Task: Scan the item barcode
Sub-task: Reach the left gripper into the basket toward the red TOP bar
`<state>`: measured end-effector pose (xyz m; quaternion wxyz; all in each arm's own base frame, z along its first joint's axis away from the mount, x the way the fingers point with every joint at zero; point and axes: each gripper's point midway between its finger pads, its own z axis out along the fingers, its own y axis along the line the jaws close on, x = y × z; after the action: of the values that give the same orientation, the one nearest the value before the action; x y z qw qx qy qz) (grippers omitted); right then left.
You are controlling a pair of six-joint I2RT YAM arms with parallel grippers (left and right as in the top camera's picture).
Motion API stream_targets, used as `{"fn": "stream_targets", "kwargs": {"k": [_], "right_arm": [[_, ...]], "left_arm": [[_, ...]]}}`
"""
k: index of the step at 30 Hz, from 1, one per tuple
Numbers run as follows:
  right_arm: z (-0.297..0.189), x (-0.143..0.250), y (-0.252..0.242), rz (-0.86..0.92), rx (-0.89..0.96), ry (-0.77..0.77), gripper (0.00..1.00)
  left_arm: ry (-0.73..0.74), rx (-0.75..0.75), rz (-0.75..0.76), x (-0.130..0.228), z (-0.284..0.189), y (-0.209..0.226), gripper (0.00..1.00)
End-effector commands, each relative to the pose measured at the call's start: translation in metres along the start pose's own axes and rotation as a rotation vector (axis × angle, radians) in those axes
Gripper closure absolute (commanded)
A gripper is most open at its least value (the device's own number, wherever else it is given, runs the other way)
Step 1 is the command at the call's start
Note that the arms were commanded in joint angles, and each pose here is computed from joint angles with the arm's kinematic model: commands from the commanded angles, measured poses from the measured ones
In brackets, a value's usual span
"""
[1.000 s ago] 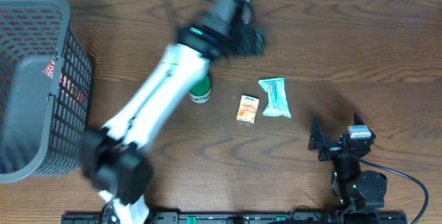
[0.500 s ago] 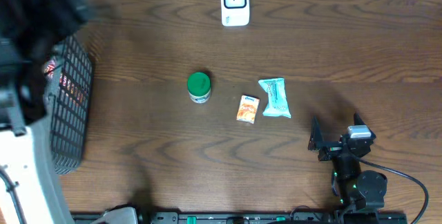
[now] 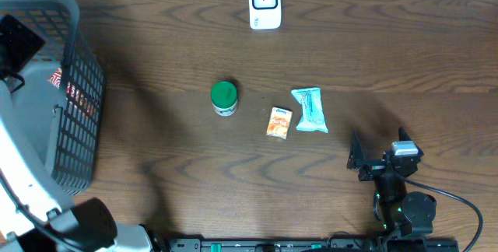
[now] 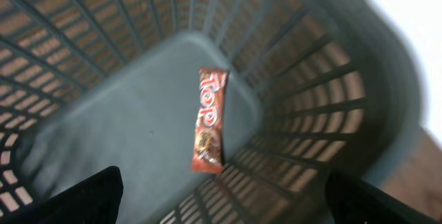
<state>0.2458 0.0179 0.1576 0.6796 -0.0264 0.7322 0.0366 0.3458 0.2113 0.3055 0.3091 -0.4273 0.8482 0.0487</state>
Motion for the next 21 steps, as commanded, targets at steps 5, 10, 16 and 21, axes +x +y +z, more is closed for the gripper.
{"fn": "stream_targets", "kwargs": {"k": [5,10,16,21], "right_arm": [[0.0,0.002,0.001,-0.004,-0.005,0.005,0.01],[0.0,0.002,0.001,-0.004,-0.005,0.005,0.01],[0.0,0.002,0.001,-0.004,-0.005,0.005,0.01],[0.0,0.002,0.001,-0.004,-0.005,0.005,0.01]], "left_arm": [[0.174,-0.119,0.024,0.024,0.071,0.015,0.07],[0.254,-0.176,-0.006,0.037,0.113,0.021,0.06],[0.348,-0.216,0.004,0.058,0.152,0.027,0.07],[0.425,-0.249,0.011,0.077,0.182,0.033,0.06]]}}
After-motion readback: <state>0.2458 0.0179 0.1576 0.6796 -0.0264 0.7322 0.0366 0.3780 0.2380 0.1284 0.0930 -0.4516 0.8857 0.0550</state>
